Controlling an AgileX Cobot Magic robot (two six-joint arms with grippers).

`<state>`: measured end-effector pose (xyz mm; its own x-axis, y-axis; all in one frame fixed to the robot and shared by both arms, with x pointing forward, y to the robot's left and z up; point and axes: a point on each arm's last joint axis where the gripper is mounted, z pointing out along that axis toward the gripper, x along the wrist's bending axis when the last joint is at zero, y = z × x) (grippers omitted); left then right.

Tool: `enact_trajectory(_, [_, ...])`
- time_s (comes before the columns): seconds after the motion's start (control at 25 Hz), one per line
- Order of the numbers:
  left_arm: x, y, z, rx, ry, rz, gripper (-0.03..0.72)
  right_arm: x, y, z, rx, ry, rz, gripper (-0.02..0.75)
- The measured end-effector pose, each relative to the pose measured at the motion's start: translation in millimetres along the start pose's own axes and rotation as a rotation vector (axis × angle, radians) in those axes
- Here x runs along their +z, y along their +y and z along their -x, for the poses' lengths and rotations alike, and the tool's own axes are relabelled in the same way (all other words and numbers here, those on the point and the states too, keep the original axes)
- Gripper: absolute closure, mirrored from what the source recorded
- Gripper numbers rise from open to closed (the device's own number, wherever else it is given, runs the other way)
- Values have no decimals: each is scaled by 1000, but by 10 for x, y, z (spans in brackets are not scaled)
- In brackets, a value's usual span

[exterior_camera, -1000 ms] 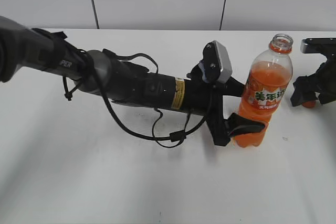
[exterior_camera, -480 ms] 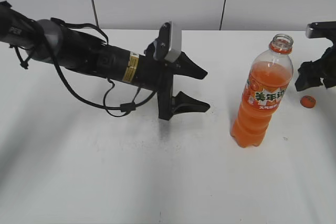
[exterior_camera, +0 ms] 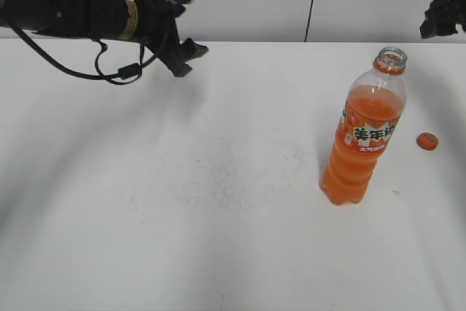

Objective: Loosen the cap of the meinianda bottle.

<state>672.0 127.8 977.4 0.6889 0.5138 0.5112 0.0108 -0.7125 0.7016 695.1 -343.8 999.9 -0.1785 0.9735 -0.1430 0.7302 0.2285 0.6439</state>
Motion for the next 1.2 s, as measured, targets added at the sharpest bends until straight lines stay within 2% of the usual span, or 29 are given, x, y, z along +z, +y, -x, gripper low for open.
enact_trajectory(0.08, [-72, -100, -181, -46, 117, -89, 160, -78, 154, 46, -8, -19, 51, 141])
enact_trajectory(0.12, [-115, -160, -271, -97, 177, -133, 164, -118, 224, 65, -11, -27, 75, 141])
enact_trajectory(0.24, [-288, -342, -510, -308, 338, -255, 192, -223, 389, 109, -11, -43, 126, 141])
enact_trajectory(0.28, [-354, -410, -578, -378, 379, -294, 200, -252, 422, 115, -2, -40, 127, 141])
enact_trajectory(0.4, [-596, -604, -745, -505, 455, -439, 217, -352, 501, 121, 35, -18, 100, 141])
enact_trajectory(0.48, [-756, -714, -820, -535, 446, -531, 221, -413, 520, 117, 43, 1, 55, 141])
enact_trajectory(0.6, [-1039, -836, -986, -578, 379, -677, 221, -541, 548, 103, 45, 41, -33, 141])
enact_trajectory(0.68, [-1236, -859, -1117, -671, 312, -754, 221, -661, 584, 95, 56, 66, -88, 143])
enact_trajectory(0.8, [-1542, -836, -1354, -806, 251, -811, 221, -859, 649, 89, 59, 96, -150, 148])
enact_trajectory(0.88, [-1738, -793, -1495, -864, 242, -829, 225, -978, 711, 98, 59, 97, -149, 161])
enact_trajectory(1.0, [-1977, -705, -1627, -897, 265, -818, 234, -1184, 782, 104, 68, 84, -115, 188])
enact_trajectory(1.2, [-2369, -435, -1673, -899, 322, -742, 235, -1701, 846, 77, 63, 58, -28, 208])
